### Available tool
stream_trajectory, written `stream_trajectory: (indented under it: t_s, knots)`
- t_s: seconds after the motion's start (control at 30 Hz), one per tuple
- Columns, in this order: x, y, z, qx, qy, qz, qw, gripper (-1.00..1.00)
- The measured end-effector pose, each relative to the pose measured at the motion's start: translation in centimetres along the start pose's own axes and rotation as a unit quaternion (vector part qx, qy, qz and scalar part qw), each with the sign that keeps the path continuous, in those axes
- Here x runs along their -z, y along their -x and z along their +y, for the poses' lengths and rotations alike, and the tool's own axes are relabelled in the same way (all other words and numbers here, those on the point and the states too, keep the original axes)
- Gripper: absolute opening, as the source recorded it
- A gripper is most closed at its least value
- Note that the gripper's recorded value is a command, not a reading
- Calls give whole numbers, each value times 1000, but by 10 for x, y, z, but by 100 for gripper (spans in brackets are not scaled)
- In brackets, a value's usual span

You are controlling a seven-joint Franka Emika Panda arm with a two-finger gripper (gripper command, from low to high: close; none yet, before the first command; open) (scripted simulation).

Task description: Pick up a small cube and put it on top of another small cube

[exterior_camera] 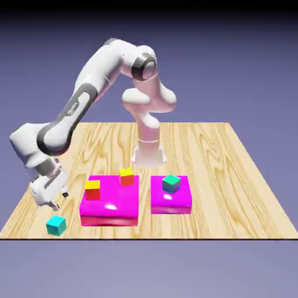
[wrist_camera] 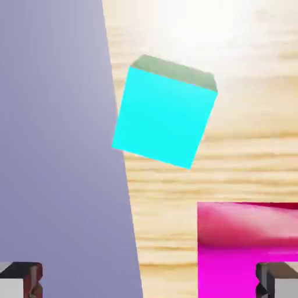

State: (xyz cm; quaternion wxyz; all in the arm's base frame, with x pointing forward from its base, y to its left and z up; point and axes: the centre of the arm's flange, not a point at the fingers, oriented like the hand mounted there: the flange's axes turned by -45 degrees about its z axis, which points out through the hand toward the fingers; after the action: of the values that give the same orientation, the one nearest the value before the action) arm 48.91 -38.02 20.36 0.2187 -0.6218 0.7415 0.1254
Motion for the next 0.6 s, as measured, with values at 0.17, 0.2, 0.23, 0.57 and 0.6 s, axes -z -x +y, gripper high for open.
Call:
stream_trajectory:
  t_s: [0.17,0.2,0.23,0.57,0.6]
  knots:
    - [-12,-50,0,-82,1,-35,996,0]
    - [-40,-53,0,-82,0,-36,996,0]
    - [-68,-55,1,-82,0,-36,996,0]
    - [-95,92,-48,81,79,-122,986,-100]
    - [-101,112,-45,105,96,-131,981,-100]
